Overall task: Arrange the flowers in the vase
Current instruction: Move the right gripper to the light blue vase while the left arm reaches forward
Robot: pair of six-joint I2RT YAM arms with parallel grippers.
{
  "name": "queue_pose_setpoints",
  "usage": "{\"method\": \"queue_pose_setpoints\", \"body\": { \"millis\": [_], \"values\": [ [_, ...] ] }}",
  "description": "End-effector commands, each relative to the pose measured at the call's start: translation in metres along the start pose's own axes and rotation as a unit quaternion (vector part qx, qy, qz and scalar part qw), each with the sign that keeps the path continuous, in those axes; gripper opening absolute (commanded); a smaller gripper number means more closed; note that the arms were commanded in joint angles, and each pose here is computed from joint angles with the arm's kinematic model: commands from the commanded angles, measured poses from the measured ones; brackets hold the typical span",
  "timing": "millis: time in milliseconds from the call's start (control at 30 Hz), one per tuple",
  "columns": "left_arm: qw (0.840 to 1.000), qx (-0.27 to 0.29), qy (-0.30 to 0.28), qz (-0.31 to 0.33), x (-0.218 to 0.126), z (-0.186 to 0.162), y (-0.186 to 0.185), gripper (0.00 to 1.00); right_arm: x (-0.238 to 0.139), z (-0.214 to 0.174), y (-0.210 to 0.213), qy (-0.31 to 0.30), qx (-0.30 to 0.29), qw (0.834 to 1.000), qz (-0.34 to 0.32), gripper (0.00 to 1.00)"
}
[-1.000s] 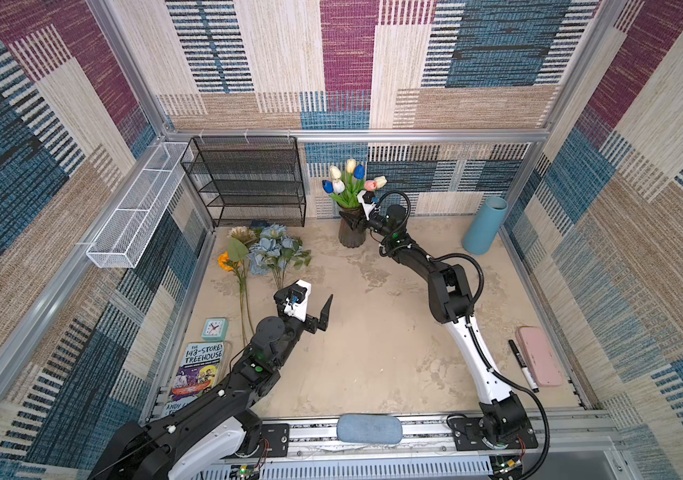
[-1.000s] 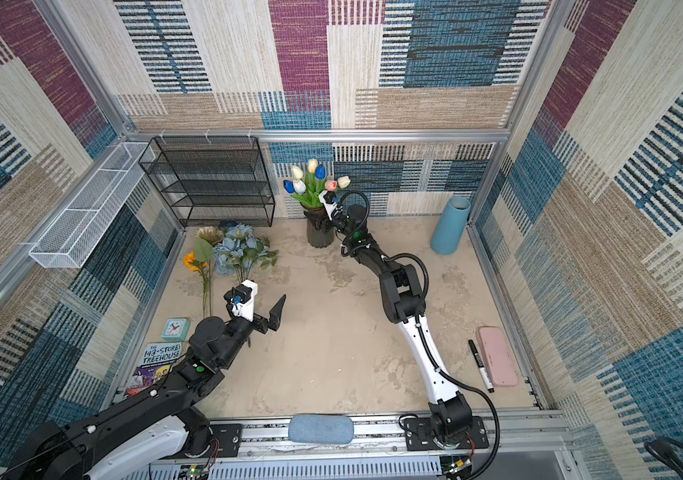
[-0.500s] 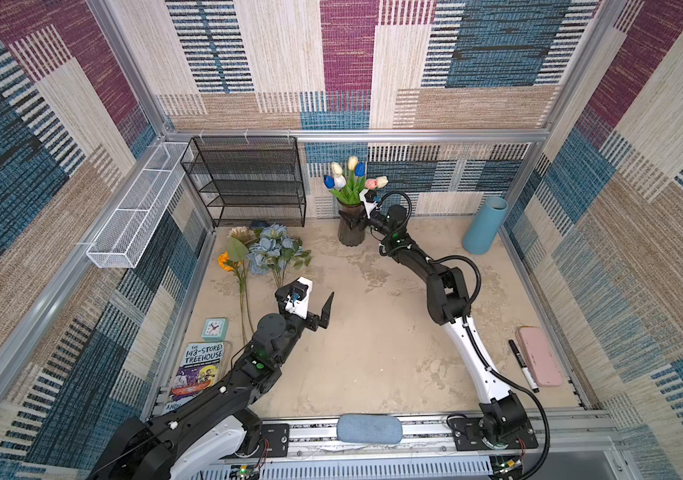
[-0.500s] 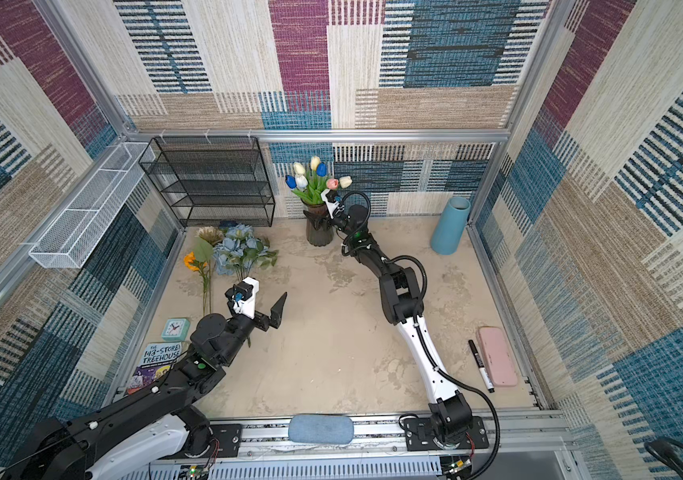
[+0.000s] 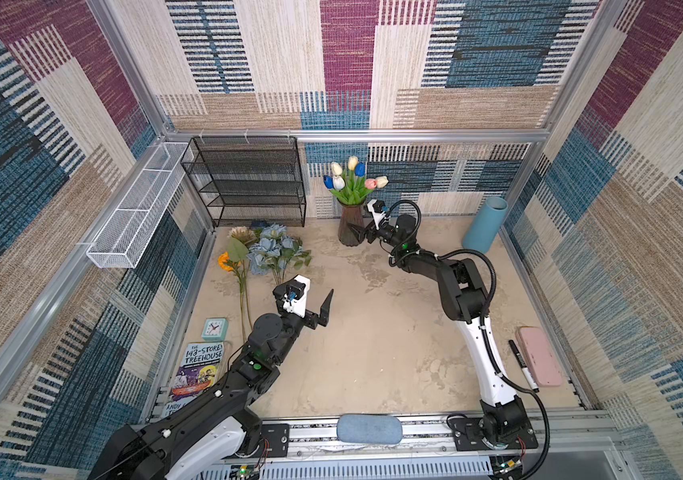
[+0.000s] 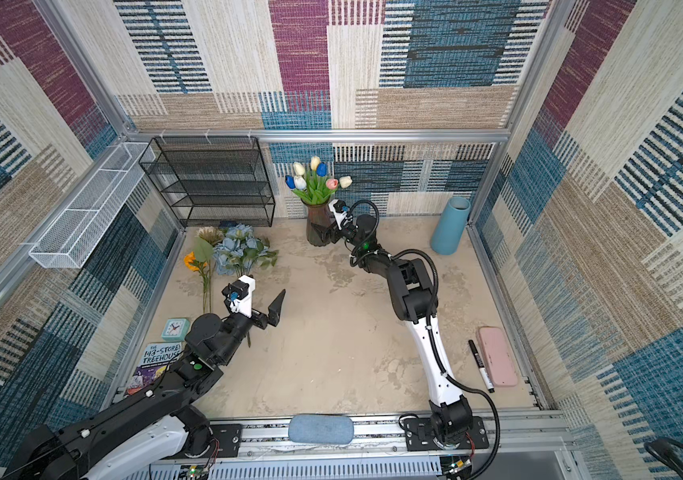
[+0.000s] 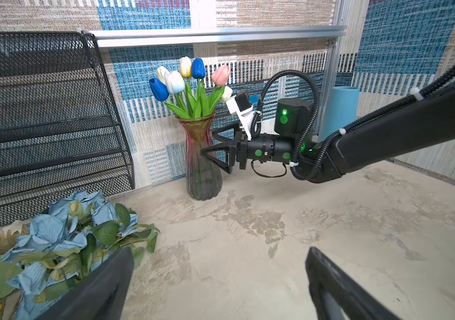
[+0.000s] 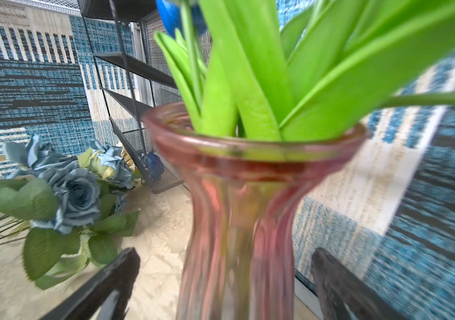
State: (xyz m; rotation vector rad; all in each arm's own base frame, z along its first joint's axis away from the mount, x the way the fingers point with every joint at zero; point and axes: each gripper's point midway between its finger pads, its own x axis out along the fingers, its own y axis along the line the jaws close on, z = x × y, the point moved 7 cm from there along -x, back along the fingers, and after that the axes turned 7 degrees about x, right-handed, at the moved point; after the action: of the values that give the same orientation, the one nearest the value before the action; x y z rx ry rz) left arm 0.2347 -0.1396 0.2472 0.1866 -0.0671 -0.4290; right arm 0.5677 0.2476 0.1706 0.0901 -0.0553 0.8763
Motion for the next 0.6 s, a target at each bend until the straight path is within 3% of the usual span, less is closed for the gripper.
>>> {"method": "queue_pose_setpoints", "body": {
  "millis": [0,200,333,567],
  "values": [
    [1.000,-0.010,-0.014,-0.011,0.001,0.009,-0.001,1.00,-0.028,0.040,0.015,-0.060,-0.027,0.998,-0.016,1.00],
    [0.996,0.000,-0.019,-0.090,0.036,0.037,-0.018,1.00,-0.121,0.080,0.048,-0.041,-0.004,0.995,-0.094,1.00],
    [0.986,0.003,0.006,-0.170,0.077,0.056,-0.037,1.00,-0.189,0.113,0.024,-0.022,0.054,0.986,-0.157,1.00],
    [0.960,-0.005,0.046,-0.276,0.148,0.080,-0.084,1.00,-0.297,0.179,-0.046,0.005,0.062,0.935,-0.349,1.00]
  ]
}}
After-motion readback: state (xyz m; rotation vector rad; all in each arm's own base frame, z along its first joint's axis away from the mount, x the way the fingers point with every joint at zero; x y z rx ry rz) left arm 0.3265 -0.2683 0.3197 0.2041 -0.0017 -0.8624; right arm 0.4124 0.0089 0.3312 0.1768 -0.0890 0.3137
